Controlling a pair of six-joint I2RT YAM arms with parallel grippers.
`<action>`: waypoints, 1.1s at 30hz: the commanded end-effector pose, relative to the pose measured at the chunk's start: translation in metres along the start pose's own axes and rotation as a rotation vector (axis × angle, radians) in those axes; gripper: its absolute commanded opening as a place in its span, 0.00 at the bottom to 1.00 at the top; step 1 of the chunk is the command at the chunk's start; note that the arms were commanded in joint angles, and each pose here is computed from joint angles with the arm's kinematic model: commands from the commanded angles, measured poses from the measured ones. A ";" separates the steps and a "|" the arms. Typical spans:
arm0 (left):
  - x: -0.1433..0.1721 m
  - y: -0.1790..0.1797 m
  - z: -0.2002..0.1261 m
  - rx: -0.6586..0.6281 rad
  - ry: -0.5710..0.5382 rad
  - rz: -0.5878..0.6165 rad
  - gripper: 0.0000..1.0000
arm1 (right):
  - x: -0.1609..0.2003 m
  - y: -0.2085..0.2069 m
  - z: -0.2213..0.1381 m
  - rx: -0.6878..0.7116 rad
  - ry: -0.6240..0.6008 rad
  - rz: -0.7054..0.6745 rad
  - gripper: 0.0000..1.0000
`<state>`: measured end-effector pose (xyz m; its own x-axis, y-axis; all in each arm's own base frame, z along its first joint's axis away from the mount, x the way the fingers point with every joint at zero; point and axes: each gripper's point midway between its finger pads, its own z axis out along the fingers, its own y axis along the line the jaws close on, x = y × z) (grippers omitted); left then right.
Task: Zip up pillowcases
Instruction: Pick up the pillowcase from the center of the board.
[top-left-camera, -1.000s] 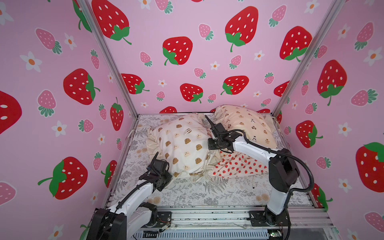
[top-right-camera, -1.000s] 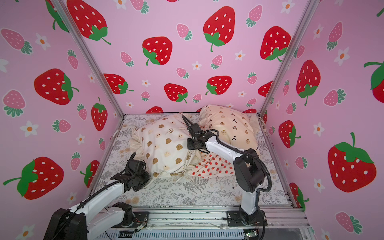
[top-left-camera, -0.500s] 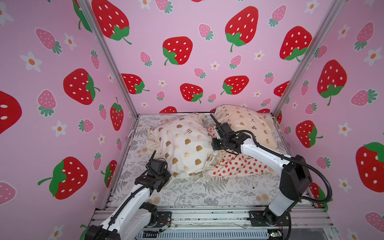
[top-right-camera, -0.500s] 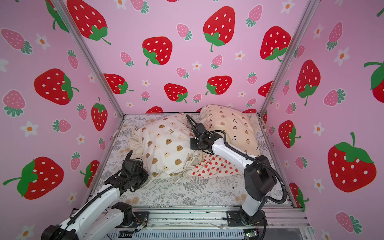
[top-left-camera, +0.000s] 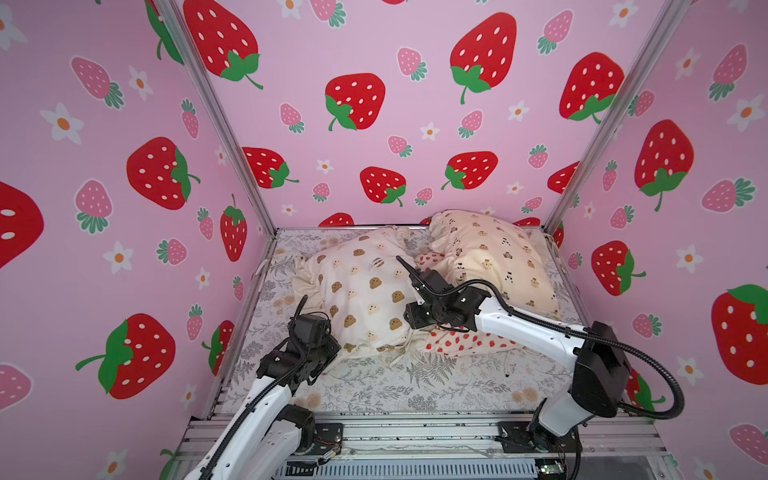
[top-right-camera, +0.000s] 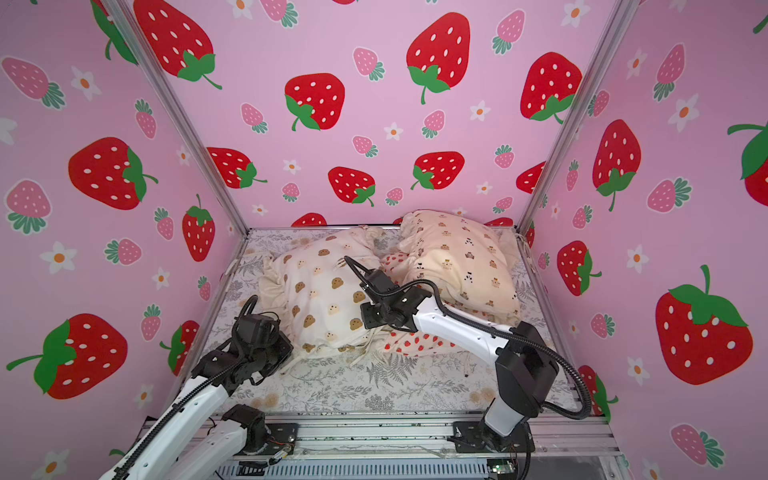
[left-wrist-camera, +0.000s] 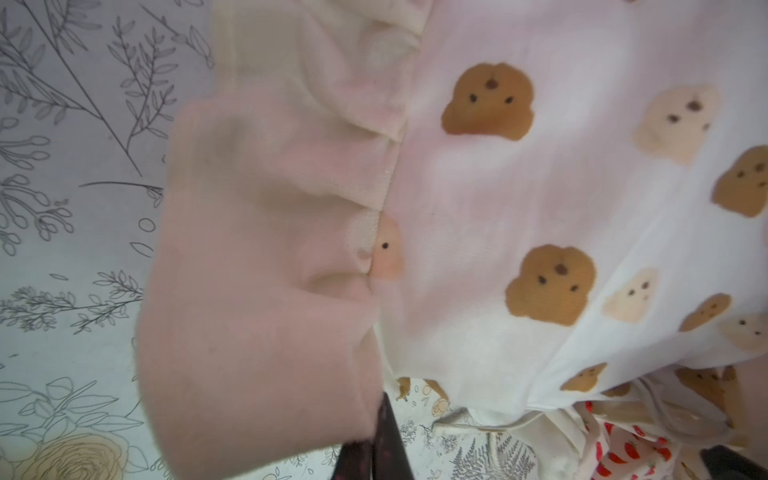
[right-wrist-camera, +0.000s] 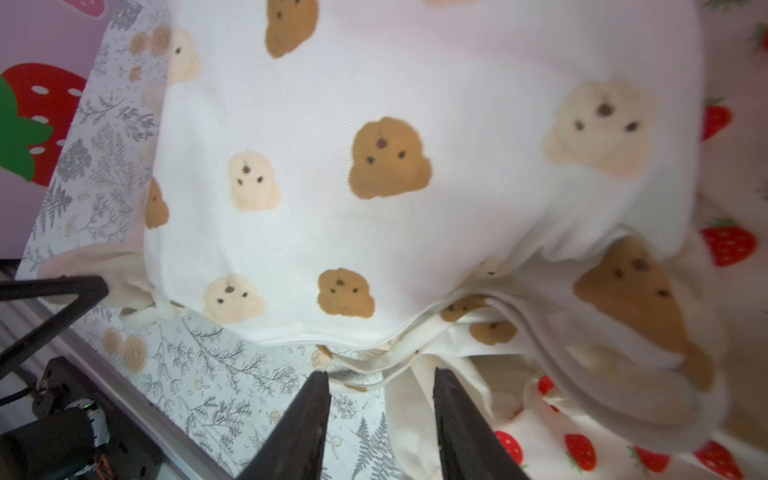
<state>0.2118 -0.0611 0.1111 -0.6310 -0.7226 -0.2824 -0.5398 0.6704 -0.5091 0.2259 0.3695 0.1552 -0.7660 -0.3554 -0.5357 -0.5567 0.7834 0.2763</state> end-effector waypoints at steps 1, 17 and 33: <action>-0.006 -0.006 -0.018 0.007 -0.026 0.006 0.00 | 0.013 0.035 0.004 -0.086 0.004 -0.054 0.46; -0.008 -0.018 -0.044 0.087 -0.041 -0.018 0.00 | 0.046 0.130 0.053 -0.313 0.033 -0.231 0.30; -0.007 -0.021 -0.045 0.108 -0.039 -0.021 0.00 | 0.056 0.147 0.077 -0.539 0.039 -0.175 0.40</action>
<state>0.2034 -0.0604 0.1503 -0.6007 -0.7388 -0.3055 -0.4965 0.6442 -0.5818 0.1291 0.5006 0.0989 -0.6126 -0.5264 -0.5897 -0.7900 0.3837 0.4782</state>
